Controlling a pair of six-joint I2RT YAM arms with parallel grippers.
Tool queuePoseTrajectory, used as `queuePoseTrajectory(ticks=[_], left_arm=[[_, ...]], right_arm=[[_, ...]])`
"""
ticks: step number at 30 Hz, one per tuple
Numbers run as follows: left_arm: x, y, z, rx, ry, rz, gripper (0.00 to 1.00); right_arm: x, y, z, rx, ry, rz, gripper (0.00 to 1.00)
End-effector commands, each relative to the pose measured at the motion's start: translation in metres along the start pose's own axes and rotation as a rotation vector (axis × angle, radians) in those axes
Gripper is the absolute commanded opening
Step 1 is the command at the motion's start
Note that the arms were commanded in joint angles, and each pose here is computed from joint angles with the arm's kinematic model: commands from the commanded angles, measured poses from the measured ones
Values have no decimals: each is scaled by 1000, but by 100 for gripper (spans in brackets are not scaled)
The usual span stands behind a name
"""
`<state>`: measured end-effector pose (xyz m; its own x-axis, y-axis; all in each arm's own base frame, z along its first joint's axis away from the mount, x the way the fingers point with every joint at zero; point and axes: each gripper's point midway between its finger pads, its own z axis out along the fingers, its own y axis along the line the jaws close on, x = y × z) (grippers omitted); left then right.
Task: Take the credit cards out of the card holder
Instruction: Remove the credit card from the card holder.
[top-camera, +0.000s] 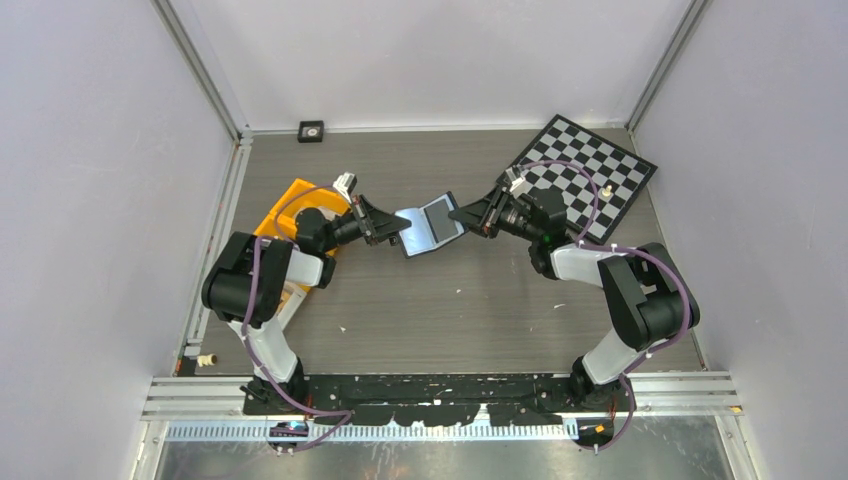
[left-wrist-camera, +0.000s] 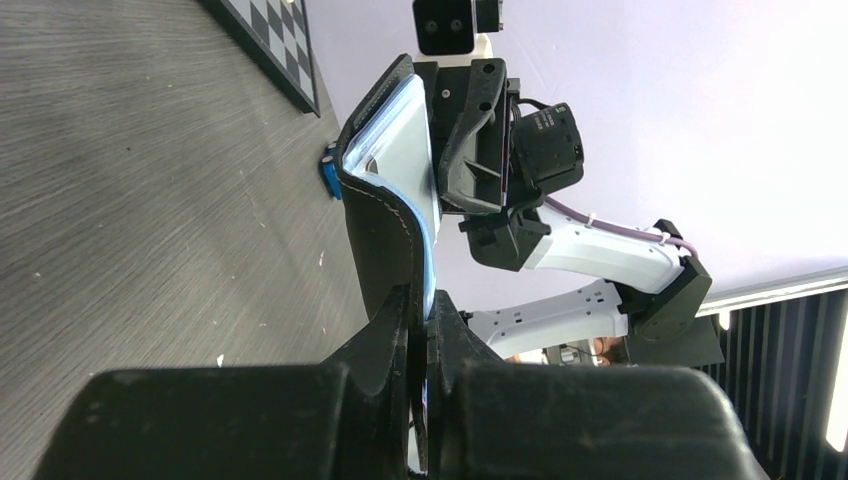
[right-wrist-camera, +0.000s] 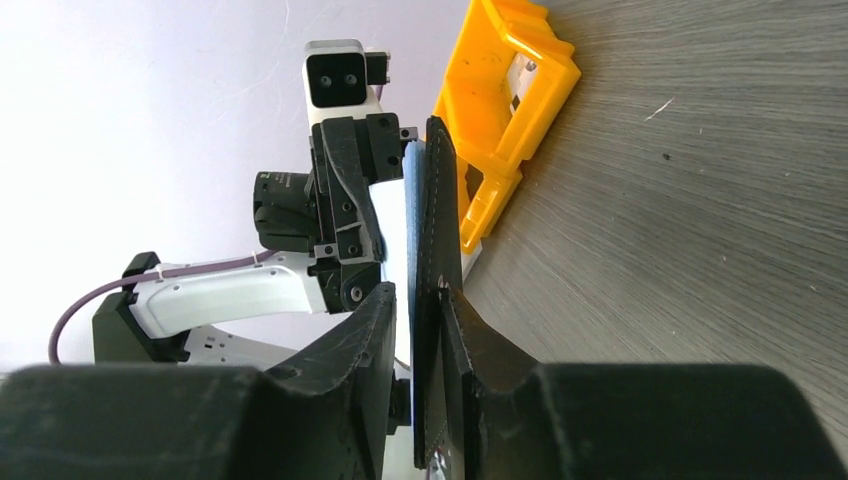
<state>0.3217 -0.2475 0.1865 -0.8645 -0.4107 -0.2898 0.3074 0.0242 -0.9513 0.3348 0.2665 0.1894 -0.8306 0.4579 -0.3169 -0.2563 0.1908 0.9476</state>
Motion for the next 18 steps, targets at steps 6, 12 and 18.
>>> queuePoseTrajectory(ticks=[6,12,18], left_arm=[[-1,2,0,-10,6,65,0],[-1,7,-1,-49,7,75,0],[-4,20,-6,-119,-12,67,10]], right_arm=[[3,-6,4,74,41,-69,29],[5,-6,6,78,53,-76,14],[3,-4,5,67,33,-80,1]])
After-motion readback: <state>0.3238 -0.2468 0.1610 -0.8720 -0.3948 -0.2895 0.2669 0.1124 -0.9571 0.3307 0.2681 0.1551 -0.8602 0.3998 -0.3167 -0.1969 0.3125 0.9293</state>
